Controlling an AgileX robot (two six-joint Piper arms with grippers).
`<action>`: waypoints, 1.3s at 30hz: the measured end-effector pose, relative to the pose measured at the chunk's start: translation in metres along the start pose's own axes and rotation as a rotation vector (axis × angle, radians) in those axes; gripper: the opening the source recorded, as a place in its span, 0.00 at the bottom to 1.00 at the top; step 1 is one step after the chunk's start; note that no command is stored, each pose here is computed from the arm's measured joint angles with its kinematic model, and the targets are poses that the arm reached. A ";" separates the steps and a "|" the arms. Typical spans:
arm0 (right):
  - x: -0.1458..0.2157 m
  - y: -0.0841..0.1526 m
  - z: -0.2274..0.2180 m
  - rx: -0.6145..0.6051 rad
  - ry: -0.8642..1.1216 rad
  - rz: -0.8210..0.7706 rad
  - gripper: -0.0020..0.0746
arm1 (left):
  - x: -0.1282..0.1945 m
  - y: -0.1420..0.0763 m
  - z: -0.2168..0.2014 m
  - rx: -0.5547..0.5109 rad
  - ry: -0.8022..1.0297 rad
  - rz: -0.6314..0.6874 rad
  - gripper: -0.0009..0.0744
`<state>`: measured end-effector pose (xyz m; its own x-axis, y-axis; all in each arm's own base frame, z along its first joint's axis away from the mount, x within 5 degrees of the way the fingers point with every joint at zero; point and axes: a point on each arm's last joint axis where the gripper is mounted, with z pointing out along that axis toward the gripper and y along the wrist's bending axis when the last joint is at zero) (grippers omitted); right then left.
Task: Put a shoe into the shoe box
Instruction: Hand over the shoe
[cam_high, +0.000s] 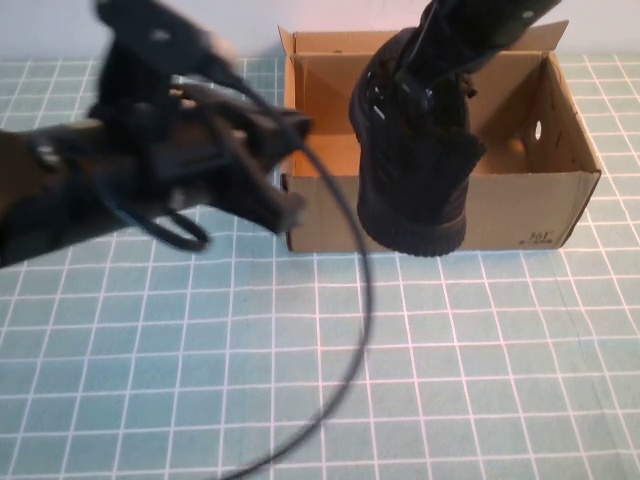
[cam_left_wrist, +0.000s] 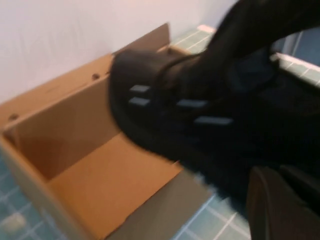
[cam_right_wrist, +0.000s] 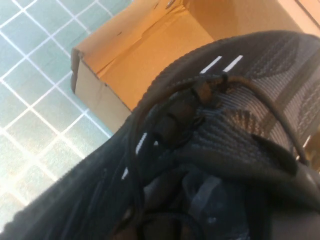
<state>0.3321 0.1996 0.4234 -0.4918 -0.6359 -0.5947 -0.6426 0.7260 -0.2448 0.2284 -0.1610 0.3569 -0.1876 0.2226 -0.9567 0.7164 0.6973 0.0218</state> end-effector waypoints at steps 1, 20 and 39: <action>-0.001 -0.001 0.002 -0.001 0.000 0.004 0.02 | -0.002 -0.006 0.003 0.011 -0.010 0.023 0.01; -0.019 -0.005 0.020 0.006 -0.057 0.154 0.02 | -0.001 -0.049 0.030 0.085 -0.031 0.019 0.88; -0.021 -0.005 0.020 0.002 -0.072 0.327 0.02 | 0.017 -0.034 0.063 -0.142 -0.002 0.000 0.89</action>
<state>0.3576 0.2146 0.4214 -0.6290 -0.3490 -0.6947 -0.4561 0.8893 -0.0338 0.2425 -0.2238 0.3217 -0.1863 0.2209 -0.9573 0.6140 0.7869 0.0621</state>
